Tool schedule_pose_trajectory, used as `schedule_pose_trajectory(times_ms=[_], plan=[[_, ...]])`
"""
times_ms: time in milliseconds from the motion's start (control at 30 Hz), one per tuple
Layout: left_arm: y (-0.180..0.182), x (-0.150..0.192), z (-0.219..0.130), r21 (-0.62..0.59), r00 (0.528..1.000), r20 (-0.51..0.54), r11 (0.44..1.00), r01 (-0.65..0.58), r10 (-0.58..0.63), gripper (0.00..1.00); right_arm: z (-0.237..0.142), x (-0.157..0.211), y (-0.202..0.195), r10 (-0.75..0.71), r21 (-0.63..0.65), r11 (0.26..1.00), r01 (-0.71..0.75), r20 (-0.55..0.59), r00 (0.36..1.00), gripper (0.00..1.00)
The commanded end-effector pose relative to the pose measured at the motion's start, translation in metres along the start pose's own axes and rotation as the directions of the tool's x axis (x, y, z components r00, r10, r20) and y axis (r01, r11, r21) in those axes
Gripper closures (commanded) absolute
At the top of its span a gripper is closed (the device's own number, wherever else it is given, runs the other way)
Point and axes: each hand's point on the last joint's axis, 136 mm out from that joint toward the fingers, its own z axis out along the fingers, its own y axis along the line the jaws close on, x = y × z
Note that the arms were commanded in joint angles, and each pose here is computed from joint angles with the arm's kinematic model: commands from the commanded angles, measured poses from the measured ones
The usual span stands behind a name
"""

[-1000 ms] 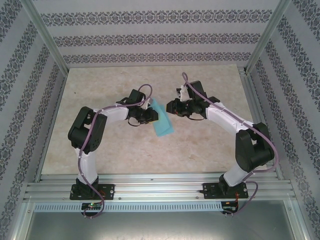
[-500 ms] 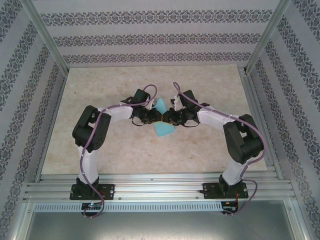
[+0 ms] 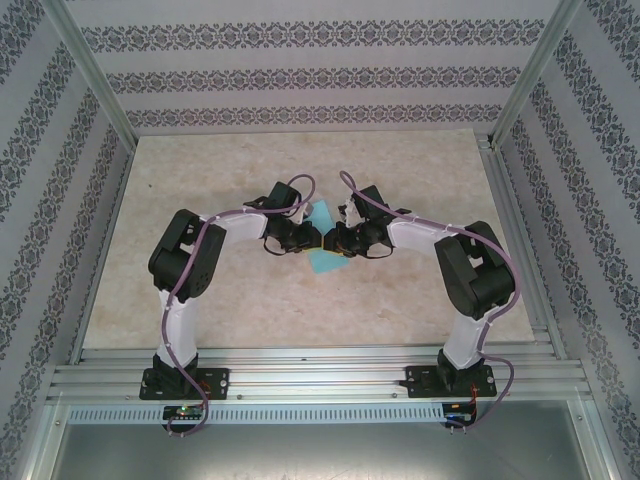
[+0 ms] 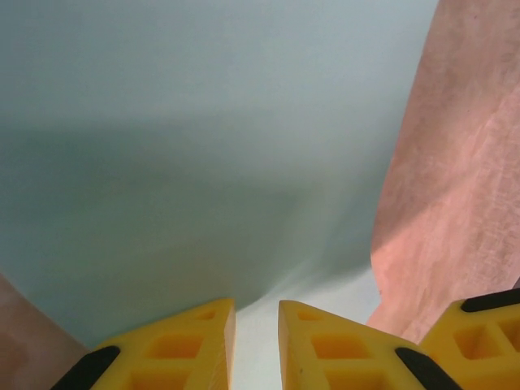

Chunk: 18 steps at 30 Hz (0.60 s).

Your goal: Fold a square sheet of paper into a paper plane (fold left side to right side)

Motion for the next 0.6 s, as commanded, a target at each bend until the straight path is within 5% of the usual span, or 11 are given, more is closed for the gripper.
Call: schedule_pose_trajectory(times_ms=[0,567], plan=[[0.002,0.004,0.007,-0.021,1.000,-0.018,0.999,-0.026,0.025,0.79,0.008,0.000,-0.006,-0.010,0.019,1.000,0.010,0.007,1.000,0.79],[0.004,0.007,0.008,-0.023,0.999,-0.022,0.999,-0.024,0.023,0.79,0.024,0.020,-0.039,0.048,0.108,0.993,-0.042,-0.051,0.998,0.84]])
